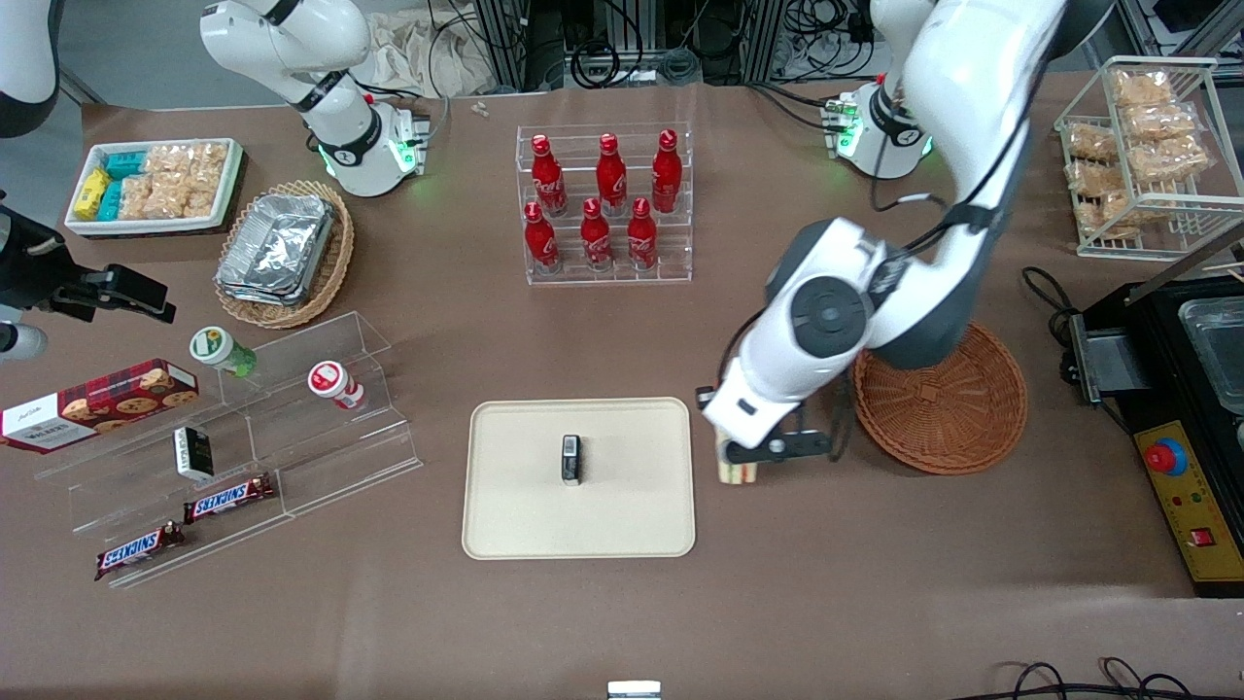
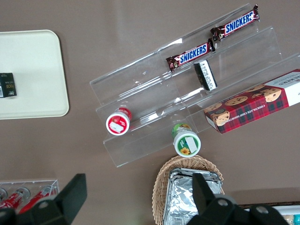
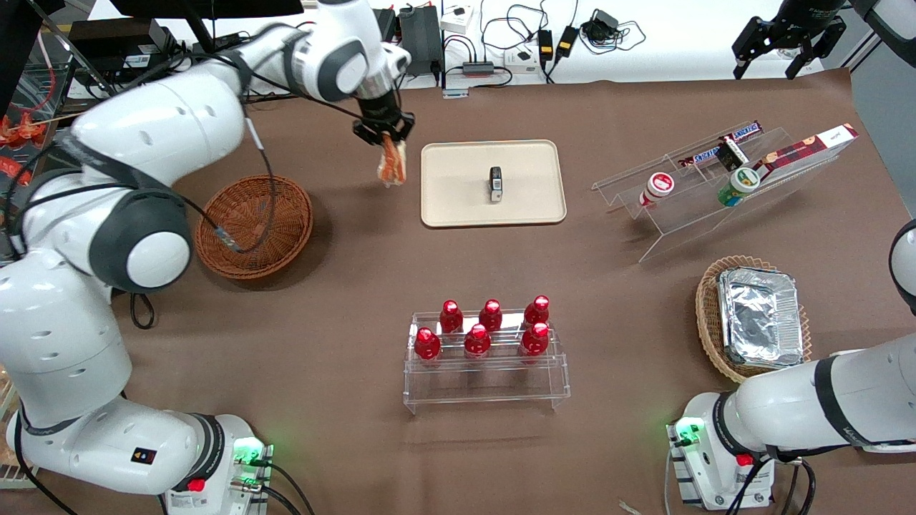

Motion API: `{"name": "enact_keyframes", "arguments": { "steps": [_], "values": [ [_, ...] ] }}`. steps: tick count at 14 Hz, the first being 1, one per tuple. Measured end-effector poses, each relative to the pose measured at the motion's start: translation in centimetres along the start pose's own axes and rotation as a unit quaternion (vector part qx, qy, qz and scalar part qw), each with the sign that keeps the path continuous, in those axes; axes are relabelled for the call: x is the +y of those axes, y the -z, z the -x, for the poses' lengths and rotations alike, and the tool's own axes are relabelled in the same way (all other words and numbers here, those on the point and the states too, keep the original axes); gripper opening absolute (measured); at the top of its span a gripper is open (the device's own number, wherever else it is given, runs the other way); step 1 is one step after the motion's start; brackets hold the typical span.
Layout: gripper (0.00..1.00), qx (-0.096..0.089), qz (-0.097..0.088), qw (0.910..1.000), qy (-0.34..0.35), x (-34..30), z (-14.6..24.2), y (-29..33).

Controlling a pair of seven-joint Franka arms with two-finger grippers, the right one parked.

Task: Place sandwich from basket to tray
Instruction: 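Carry the sandwich over the cream tray beside the black box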

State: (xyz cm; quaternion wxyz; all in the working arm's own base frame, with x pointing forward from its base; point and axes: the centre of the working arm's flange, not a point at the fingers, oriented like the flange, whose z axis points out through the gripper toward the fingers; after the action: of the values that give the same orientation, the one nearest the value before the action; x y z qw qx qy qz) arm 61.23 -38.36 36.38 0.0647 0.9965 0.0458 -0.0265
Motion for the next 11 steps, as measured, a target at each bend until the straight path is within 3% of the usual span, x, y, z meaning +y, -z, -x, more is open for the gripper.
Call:
{"name": "enact_keyframes", "arguments": {
  "steps": [2,4,7,11],
  "values": [
    [0.18,-0.001,0.010,0.9999,-0.009,1.5,0.2,-3.8],
    [0.18,-0.003,0.006,0.9998,-0.021,2.5,0.7,-6.9],
    [0.18,0.005,0.003,0.9991,-0.042,4.0,1.5,-10.3],
    [0.18,0.020,0.018,0.9989,-0.040,4.0,0.8,-12.2]
  ]
}}
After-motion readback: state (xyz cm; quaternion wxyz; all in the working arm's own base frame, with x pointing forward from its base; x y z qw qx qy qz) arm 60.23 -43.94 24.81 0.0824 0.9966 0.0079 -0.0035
